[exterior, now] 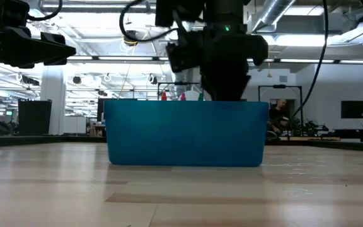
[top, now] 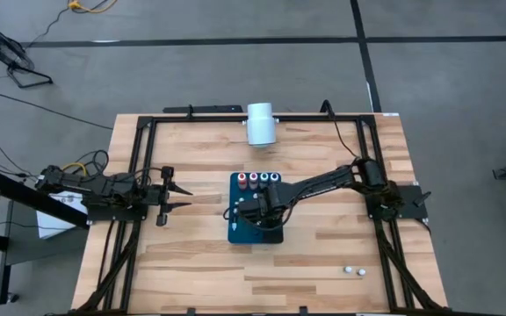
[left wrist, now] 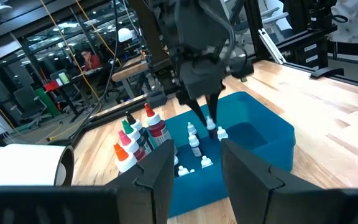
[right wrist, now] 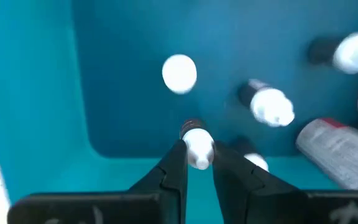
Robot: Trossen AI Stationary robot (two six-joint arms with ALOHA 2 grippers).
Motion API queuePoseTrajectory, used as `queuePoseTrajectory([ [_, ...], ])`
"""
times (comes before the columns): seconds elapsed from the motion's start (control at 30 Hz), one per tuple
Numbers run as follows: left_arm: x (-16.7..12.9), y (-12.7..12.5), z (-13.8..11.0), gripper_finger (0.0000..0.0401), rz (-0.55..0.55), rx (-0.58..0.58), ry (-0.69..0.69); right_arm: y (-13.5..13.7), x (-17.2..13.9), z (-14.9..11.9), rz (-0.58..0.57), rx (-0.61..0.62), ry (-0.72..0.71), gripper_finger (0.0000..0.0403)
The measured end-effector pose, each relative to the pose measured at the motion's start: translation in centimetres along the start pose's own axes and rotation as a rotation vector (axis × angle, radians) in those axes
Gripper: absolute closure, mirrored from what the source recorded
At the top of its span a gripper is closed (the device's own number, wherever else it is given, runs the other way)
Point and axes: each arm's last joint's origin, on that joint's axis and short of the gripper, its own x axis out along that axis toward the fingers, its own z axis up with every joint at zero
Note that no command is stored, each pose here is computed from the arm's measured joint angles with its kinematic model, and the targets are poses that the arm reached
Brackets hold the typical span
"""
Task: Pick & Place food coloring
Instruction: Put the small brown food coloring bottle into the blue bin
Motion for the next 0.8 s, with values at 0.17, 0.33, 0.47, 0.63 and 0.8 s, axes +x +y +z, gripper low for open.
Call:
queuePoseTrajectory([
  [0.17,0.00,0.00,0.00,0.0278,0.000,0.000,0.000,-0.03,0.63,-0.29,0.000,0.019,-0.003,0.0351],
  [0.33,0.00,0.00,0.00,0.0278,0.000,0.001,0.000,-0.05,1.14,-0.48,0.001,0.024,-0.008,0.0351],
  [0.47,0.00,0.00,0.00,0.0278,0.000,0.001,0.000,-0.05,1.10,-0.43,0.002,0.024,-0.016,0.0350],
  [0.63,0.00,0.00,0.00,0.0278,0.000,0.001,0.000,-0.05,1.10,-0.43,0.002,0.025,-0.016,0.0332],
  [0.8,0.00,0.00,0.00,0.0278,0.000,0.001,0.000,-0.05,1.09,-0.43,0.002,0.025,-0.016,0.0304],
])
